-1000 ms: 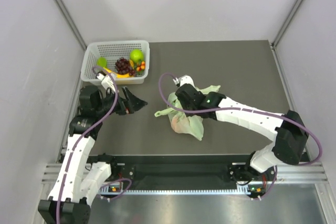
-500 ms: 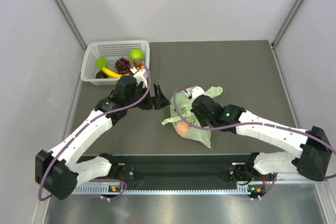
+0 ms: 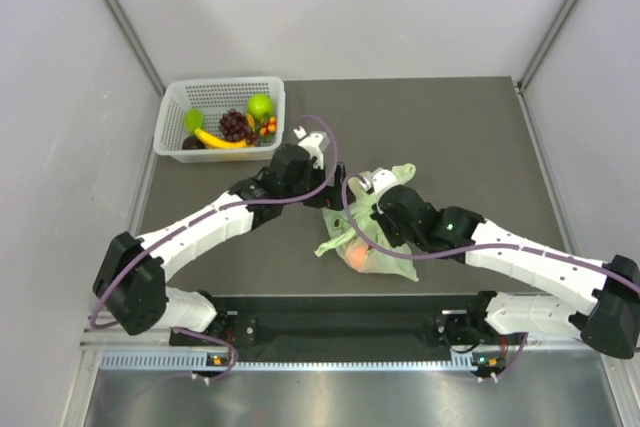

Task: Untie the knot of the plastic bag and take out the fruit

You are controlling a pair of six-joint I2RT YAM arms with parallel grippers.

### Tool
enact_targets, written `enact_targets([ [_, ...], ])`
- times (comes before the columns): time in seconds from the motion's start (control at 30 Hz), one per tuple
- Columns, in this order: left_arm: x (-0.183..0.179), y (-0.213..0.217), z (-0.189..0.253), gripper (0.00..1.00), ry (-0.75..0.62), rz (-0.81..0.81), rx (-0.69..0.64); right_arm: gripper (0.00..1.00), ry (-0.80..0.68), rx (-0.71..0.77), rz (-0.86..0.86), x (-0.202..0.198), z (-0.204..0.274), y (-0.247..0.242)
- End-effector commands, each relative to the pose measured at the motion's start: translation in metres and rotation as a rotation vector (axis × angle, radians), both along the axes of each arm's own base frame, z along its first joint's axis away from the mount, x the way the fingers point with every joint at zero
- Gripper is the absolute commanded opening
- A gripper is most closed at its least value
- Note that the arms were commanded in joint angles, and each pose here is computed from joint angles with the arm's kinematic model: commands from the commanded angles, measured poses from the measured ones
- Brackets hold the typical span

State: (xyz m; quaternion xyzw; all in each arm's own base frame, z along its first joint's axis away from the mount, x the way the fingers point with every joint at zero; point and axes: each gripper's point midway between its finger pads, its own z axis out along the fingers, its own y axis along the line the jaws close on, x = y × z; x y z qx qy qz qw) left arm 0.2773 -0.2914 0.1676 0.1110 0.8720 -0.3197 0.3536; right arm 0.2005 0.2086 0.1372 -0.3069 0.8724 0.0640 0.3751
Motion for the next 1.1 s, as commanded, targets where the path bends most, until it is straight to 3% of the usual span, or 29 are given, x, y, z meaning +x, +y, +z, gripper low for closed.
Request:
enact_targets([
  [0.0, 0.008, -0.028, 0.029, 0.99, -0.136, -0.068, -0.05, 0.0, -0.054, 0.094, 0.025, 0.001, 0.022, 0.013],
  [0.17, -0.006, -0.042, 0.014, 0.99, -0.119, -0.141, -0.06, 0.0, -0.067, 0.141, 0.023, 0.001, 0.032, 0.017],
  [0.3, -0.011, -0.043, 0.004, 0.87, -0.108, -0.149, -0.051, 0.0, -0.069, 0.152, 0.013, 0.002, 0.036, 0.019],
  [0.4, -0.014, -0.043, -0.005, 0.66, -0.086, -0.162, -0.042, 0.0, -0.071, 0.163, 0.014, 0.002, 0.037, 0.02],
  [0.43, -0.014, -0.048, -0.003, 0.51, -0.095, -0.177, -0.06, 0.0, -0.071, 0.166, 0.013, 0.002, 0.037, 0.02],
  [0.63, -0.023, -0.054, -0.009, 0.13, -0.069, -0.215, -0.093, 0.0, -0.082, 0.167, -0.024, 0.004, 0.037, 0.016],
  [0.67, -0.024, -0.054, -0.01, 0.0, -0.068, -0.213, -0.09, 0.0, -0.085, 0.165, -0.036, 0.006, 0.038, 0.013],
  [0.77, -0.023, -0.047, -0.01, 0.0, -0.082, -0.188, -0.076, 0.0, -0.105, 0.157, -0.108, 0.012, 0.039, 0.003],
  [1.07, 0.011, 0.028, 0.009, 0.0, -0.214, 0.156, 0.097, 0.0, -0.129, 0.121, -0.352, 0.021, 0.037, -0.043],
])
